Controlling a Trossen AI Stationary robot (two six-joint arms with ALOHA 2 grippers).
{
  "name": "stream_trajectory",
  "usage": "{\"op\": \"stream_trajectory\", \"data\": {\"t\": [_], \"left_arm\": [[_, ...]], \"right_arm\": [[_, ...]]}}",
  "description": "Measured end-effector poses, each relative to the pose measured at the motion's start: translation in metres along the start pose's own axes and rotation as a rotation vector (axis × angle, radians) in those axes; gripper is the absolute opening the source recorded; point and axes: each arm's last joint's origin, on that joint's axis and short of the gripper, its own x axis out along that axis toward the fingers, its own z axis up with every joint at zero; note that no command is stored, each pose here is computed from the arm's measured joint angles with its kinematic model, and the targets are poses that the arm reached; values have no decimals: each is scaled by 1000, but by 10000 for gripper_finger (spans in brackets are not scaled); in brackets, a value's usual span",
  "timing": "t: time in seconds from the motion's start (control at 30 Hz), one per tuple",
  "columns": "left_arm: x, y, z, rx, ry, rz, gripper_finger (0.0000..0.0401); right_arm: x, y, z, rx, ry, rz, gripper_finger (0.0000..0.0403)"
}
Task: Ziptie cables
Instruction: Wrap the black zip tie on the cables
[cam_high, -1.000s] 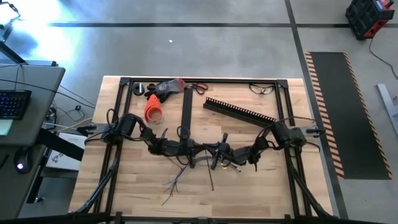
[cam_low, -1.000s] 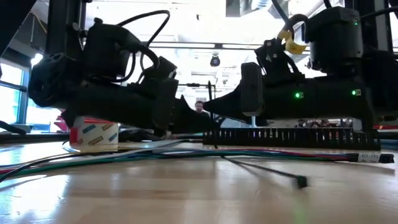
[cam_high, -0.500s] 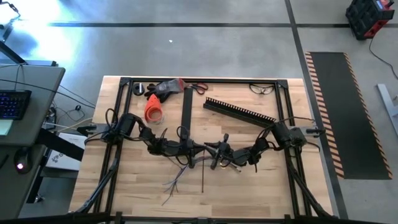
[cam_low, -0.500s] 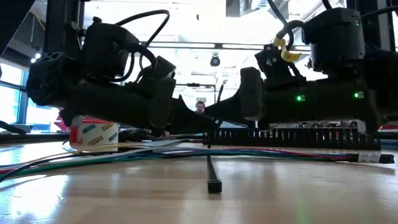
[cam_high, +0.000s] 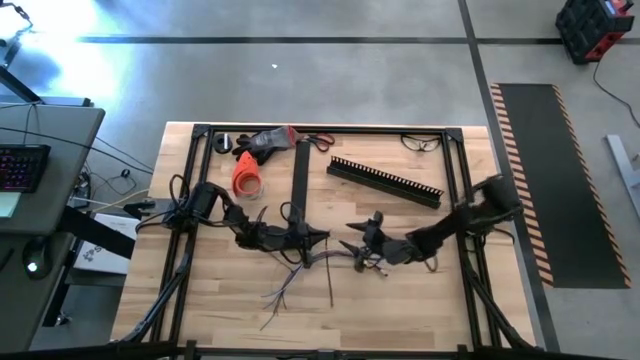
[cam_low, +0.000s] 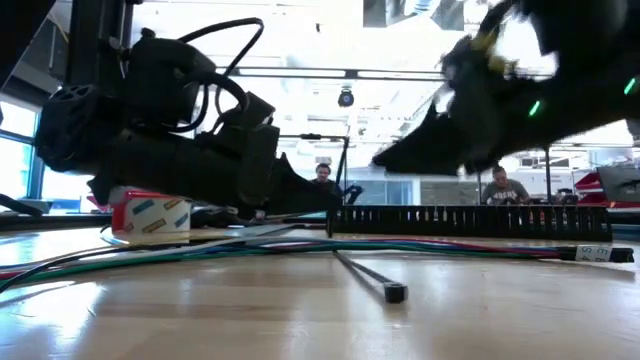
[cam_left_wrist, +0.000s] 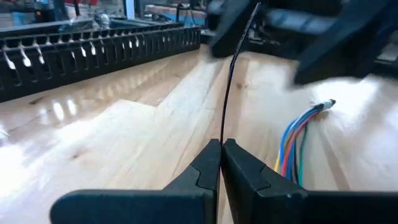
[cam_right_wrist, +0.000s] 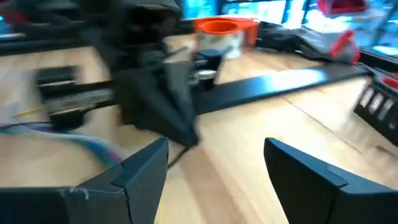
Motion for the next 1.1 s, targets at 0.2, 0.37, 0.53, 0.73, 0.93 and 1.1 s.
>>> {"op": "stream_trajectory", "data": {"t": [0.2, 0.37, 0.53, 0.73, 0.93, 1.1], "left_arm": [[1, -1, 1, 24, -5, -5, 0], [2, -3, 3, 42, -19, -14, 0], [2, -4, 4, 56, -29, -20, 0], [1, -4, 4, 60, -31, -23, 0], [1, -4, 3, 63, -26, -22, 0], [1, -4, 3, 64, -23, -22, 0]], "right_arm": [[-4, 3, 43, -106, -36, 123, 213], [20, -4, 62, -109, -42, 135, 70], [29, -12, 57, -83, 2, 95, 13], [31, -4, 46, -94, -5, 77, 1], [25, 2, 55, -102, -84, 71, 0], [30, -3, 45, -51, 18, 119, 0]]}}
